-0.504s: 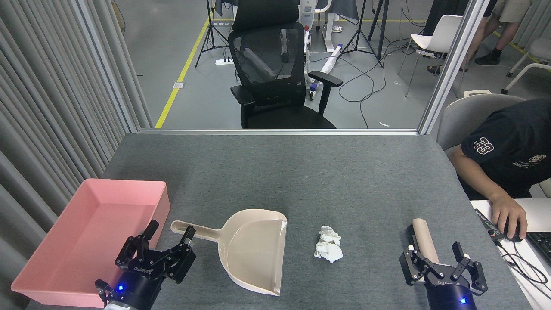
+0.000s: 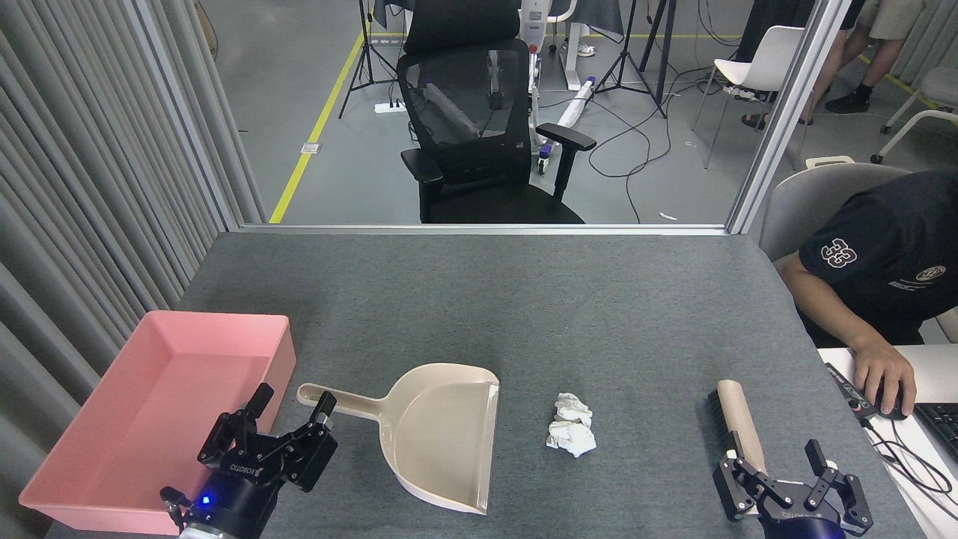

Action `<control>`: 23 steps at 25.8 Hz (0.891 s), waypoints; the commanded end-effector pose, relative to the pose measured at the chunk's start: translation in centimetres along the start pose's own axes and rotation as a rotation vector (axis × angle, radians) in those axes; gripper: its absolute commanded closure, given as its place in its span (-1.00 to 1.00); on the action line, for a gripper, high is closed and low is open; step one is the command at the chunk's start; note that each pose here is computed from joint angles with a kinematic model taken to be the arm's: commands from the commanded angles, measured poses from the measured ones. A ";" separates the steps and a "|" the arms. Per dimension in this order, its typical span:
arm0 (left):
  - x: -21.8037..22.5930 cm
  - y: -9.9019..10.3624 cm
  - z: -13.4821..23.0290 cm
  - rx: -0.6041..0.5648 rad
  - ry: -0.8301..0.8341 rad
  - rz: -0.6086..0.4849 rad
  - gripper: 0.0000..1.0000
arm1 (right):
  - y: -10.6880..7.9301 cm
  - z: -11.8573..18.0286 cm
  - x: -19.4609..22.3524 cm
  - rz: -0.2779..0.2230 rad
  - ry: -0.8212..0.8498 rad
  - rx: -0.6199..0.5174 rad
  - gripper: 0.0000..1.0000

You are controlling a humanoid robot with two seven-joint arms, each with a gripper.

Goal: Sweep and dump garbage into bin
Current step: 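Grasp the beige dustpan handle with left gripper, brush handle with right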

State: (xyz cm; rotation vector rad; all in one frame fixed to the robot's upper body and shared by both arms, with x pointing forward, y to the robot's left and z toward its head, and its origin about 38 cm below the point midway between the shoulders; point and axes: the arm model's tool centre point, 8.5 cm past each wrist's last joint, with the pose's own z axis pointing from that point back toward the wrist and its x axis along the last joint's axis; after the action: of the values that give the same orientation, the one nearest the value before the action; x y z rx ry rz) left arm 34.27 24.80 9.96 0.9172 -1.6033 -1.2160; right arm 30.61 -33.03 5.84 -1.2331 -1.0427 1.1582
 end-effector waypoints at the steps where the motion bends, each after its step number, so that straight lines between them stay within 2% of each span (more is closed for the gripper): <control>1: 0.5 -0.8 -0.4 -0.059 0.001 0.089 -0.98 | 1.0 1.3 -0.9 0.027 -0.016 0.037 -0.98; 3: 1.1 -1.8 -0.8 -0.067 0.021 0.230 -0.98 | 1.4 1.8 -1.2 0.028 -0.020 0.049 -0.98; 6: 1.8 -1.7 -1.7 0.009 0.034 0.454 -0.98 | 1.5 2.2 -2.0 0.030 -0.011 0.053 -0.98; 9: 1.7 -1.6 -1.8 0.044 0.047 0.588 -0.98 | 1.5 3.1 -3.6 0.035 0.004 0.053 -0.98; 12: 2.1 -2.2 -2.2 0.030 0.099 0.707 -0.98 | 1.6 3.9 -5.3 0.043 0.014 0.059 -0.98; 23: 2.9 -3.5 -2.4 -0.010 0.124 0.805 -0.98 | 2.9 5.4 -5.4 0.027 -0.001 0.076 -0.98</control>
State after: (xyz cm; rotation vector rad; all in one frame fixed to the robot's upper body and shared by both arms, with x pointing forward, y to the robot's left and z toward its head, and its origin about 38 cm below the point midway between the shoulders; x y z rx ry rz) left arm 35.70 20.90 7.79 0.2879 -1.6328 -0.6064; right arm 24.53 -37.72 3.72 -1.1948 -0.9777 1.2080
